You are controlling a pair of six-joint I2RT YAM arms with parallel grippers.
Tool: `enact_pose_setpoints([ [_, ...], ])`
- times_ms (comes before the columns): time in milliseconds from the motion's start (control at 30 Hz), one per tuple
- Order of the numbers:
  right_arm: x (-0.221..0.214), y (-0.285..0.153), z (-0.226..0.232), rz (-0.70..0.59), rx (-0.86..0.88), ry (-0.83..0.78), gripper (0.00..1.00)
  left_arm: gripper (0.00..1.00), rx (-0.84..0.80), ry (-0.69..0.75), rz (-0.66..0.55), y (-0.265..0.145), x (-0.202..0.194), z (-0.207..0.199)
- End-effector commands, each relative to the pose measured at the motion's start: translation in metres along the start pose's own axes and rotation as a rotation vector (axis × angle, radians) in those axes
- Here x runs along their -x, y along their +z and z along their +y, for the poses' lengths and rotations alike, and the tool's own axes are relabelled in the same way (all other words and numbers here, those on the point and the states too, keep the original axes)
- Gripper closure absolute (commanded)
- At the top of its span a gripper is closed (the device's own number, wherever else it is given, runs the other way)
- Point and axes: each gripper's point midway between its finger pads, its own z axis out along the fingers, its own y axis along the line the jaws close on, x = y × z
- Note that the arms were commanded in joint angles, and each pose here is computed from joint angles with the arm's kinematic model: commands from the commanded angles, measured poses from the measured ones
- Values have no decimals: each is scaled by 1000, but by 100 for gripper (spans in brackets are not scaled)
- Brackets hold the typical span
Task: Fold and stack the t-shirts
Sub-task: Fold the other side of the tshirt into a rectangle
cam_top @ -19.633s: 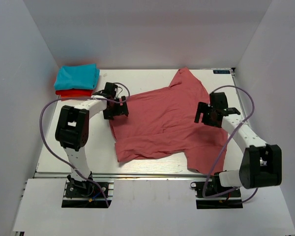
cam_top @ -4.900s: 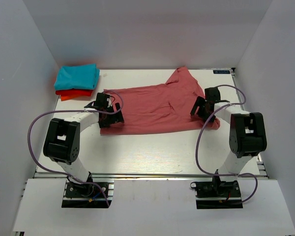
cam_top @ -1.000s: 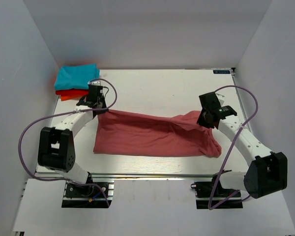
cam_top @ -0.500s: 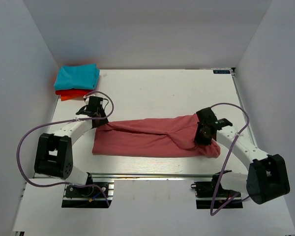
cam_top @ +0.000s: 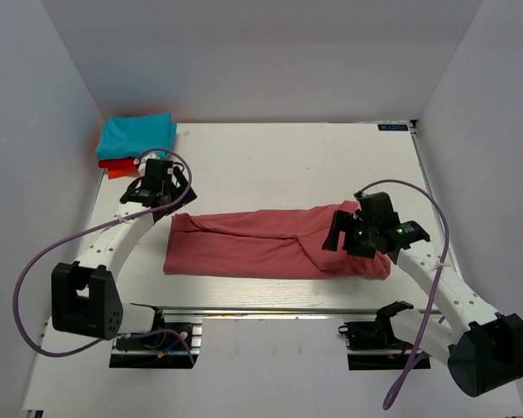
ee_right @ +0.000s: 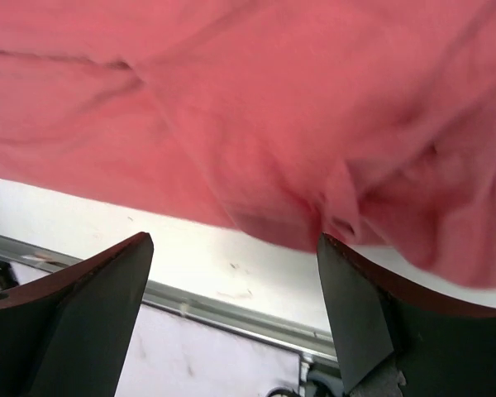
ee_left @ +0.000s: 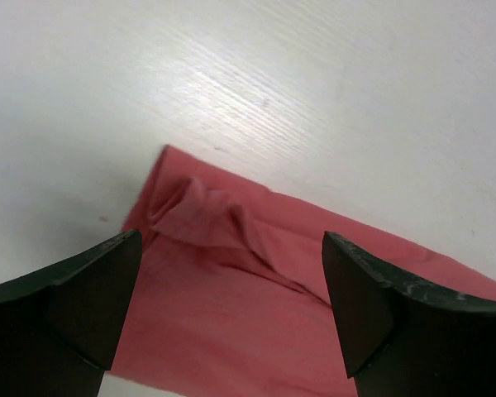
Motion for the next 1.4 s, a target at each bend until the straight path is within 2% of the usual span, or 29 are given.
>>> enact_pose_setpoints([
  [0,41,-9,32,-101,106,-75,14,0,-182,73,52,10,-3,-42],
  [67,59,-11,42,-151,131,-85,16,0,-283,102,74,14,-6,-65],
  [133,67,-11,49,-170,151,-89,17,2,-309,123,123,26,-19,-70],
  [167,70,-4,51,-165,153,-93,17,7,-359,141,129,27,-22,-81],
  [233,69,4,54,-144,161,-99,17,9,-401,152,169,29,-30,-92],
  [267,63,17,53,-89,157,-91,19,14,-397,176,190,36,-40,-94],
  [333,57,25,59,-59,174,-105,20,19,-384,188,204,39,-41,-99],
  [467,41,51,22,-20,4,-33,20,21,-266,218,236,47,-55,-81],
  [600,21,54,-12,31,-155,14,20,27,-164,278,291,50,-74,-59],
  [667,13,53,-26,40,-224,45,20,27,-89,298,347,48,-86,-40],
  [767,1,50,-43,54,-305,86,20,27,28,285,386,36,-100,-11],
  [1000,-15,40,-76,77,-474,150,20,27,407,196,391,6,-109,74],
  [1067,-18,36,-79,77,-493,156,20,27,459,153,419,-2,-116,81],
  [1133,-17,37,-76,76,-469,154,20,32,466,142,407,-4,-115,83],
  [1200,-9,39,-65,49,-399,116,20,31,416,115,384,-6,-108,72],
  [1300,4,39,-51,-2,-314,82,20,7,264,86,296,-5,-81,36],
  [1367,8,39,-48,-21,-295,59,20,4,157,88,268,-7,-68,14],
])
